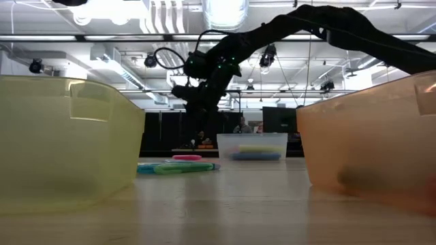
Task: Pick & Place Markers
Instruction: Put the pink pen into the yellow bin
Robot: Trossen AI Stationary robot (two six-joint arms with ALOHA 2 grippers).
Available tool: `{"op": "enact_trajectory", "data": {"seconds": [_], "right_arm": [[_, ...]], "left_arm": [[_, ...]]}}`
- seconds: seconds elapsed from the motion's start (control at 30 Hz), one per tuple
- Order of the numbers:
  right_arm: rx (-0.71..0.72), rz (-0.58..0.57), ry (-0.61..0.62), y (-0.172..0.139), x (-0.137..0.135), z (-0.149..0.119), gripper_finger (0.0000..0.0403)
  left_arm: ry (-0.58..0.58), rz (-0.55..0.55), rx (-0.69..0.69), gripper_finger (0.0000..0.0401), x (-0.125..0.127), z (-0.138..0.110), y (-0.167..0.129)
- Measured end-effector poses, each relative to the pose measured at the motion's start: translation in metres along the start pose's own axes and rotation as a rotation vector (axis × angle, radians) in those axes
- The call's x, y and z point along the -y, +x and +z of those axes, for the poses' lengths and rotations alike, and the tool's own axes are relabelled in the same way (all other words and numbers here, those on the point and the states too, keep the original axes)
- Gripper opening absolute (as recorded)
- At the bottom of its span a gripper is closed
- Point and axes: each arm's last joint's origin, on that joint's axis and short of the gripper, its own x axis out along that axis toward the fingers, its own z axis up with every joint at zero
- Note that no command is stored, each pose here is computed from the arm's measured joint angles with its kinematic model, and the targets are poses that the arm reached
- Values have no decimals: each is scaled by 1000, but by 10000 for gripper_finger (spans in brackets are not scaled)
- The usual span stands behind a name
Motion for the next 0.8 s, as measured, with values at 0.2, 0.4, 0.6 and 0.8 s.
{"op": "enact_trajectory", "data": {"seconds": [0.2,0.4,0.6,0.8], "right_arm": [[-45,-19,-42,13,1,-7,118],[-22,-44,-142,14,-4,-7,158],[-27,-61,-287,17,-15,-12,165],[-35,-100,-176,18,-9,-13,159]], "left_arm": [[-3,0,0,140,0,0,0],[-4,0,0,140,0,0,0],[-4,0,0,140,0,0,0],[-4,0,0,140,0,0,0]]}}
